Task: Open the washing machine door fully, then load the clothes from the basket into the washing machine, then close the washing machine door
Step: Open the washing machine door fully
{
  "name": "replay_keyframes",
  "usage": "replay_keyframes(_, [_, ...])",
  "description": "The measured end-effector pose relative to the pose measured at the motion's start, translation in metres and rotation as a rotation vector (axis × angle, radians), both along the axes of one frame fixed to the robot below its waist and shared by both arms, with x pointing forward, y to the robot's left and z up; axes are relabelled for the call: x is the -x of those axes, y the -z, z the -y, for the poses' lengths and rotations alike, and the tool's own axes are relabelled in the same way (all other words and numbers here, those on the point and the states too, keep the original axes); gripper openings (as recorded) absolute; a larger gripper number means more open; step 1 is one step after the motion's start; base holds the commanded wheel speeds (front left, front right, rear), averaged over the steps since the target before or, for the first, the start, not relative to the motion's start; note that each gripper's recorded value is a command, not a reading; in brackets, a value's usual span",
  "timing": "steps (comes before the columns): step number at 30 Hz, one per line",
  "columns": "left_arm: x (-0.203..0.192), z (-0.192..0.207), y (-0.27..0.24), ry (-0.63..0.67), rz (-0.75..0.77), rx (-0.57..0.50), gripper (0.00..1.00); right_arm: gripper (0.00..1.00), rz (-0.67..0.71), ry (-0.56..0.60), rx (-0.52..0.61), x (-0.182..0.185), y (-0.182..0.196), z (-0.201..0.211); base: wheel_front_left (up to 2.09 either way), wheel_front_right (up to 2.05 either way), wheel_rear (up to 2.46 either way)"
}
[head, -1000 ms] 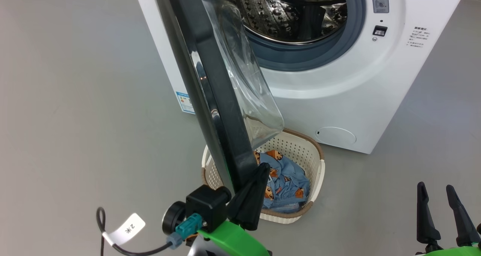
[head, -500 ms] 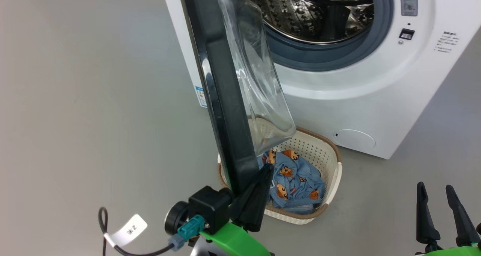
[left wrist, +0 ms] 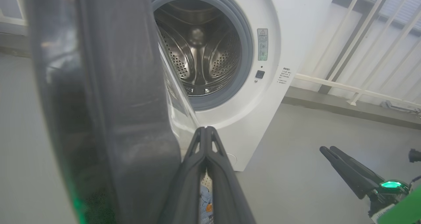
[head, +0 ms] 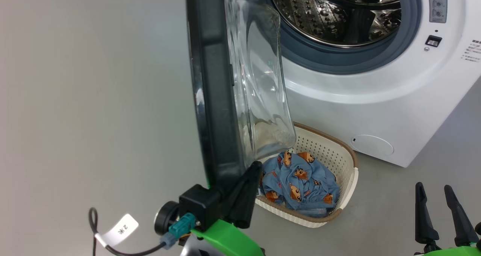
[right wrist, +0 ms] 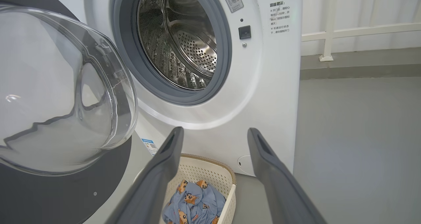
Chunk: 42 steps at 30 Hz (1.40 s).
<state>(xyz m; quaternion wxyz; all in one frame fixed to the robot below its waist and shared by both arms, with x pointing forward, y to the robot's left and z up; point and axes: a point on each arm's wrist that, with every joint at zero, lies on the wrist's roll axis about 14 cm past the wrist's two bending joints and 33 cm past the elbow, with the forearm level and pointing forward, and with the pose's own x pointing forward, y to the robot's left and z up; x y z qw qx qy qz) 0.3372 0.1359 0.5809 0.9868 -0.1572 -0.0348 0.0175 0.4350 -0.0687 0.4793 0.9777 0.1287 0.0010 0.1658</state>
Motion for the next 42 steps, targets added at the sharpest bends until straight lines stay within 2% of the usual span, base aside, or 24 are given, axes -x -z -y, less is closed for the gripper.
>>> replay_keyframes(23, [0.014, -0.089, -0.003, -0.302, 0.011, -0.055, 0.0, 1.0, 0.014, -0.118, -0.001, -0.009, -0.001, -0.041, 0.0, 0.0, 0.0])
replay_keyframes(42, [0.022, -0.132, 0.009, -0.461, -0.006, -0.065, 0.0, 1.0, 0.013, -0.195, 0.019, -0.019, 0.006, -0.062, -0.01, -0.01, -0.01])
